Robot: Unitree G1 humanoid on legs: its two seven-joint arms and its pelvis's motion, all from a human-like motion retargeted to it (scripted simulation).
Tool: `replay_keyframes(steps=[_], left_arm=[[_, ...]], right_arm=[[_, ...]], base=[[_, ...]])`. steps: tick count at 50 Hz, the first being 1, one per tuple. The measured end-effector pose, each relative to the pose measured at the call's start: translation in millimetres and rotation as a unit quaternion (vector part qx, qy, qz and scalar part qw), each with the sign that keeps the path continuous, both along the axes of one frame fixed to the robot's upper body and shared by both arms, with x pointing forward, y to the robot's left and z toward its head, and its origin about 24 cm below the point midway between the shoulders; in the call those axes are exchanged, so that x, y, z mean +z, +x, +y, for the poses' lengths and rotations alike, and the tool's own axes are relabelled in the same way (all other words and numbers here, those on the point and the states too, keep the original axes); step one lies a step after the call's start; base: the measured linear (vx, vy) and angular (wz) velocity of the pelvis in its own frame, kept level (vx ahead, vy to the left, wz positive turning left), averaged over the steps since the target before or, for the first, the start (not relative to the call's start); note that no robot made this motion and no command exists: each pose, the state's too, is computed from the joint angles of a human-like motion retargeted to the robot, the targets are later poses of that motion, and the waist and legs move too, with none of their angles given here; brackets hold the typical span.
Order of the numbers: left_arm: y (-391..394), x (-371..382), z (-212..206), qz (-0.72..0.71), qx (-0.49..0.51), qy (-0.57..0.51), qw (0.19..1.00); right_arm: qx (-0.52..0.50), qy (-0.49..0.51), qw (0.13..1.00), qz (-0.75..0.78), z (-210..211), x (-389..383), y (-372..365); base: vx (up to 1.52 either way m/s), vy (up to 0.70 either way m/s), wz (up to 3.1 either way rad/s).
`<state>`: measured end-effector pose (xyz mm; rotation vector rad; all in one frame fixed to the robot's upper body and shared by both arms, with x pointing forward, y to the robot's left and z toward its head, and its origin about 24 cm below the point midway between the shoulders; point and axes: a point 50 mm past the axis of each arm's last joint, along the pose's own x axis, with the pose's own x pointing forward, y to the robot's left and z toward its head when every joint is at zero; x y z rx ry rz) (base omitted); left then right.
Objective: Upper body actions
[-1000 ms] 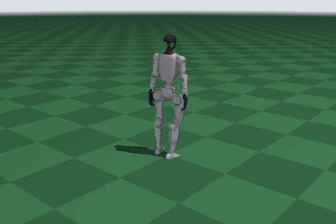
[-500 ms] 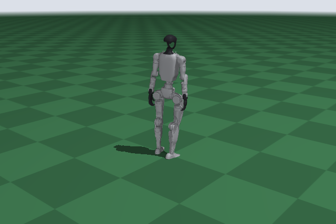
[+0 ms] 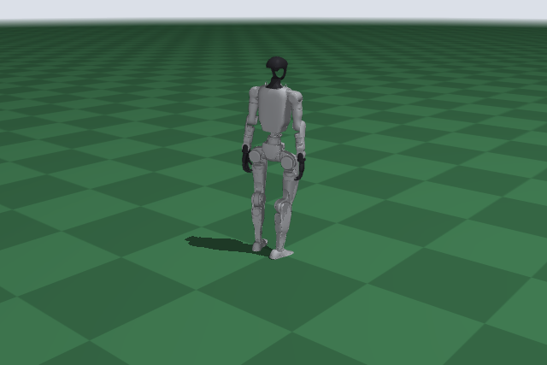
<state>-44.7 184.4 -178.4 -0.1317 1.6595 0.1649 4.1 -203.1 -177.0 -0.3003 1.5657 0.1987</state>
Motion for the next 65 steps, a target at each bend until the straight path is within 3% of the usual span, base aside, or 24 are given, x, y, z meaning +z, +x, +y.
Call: replay_keyframes(steps=[65], left_arm=[[-0.5,0.4,3.0,0.004,-0.006,0.004,1.0]], right_arm=[[0.003,0.004,1.0,-0.005,-0.9,0.3,3.2]], base=[[0.0,0.0,0.0]])
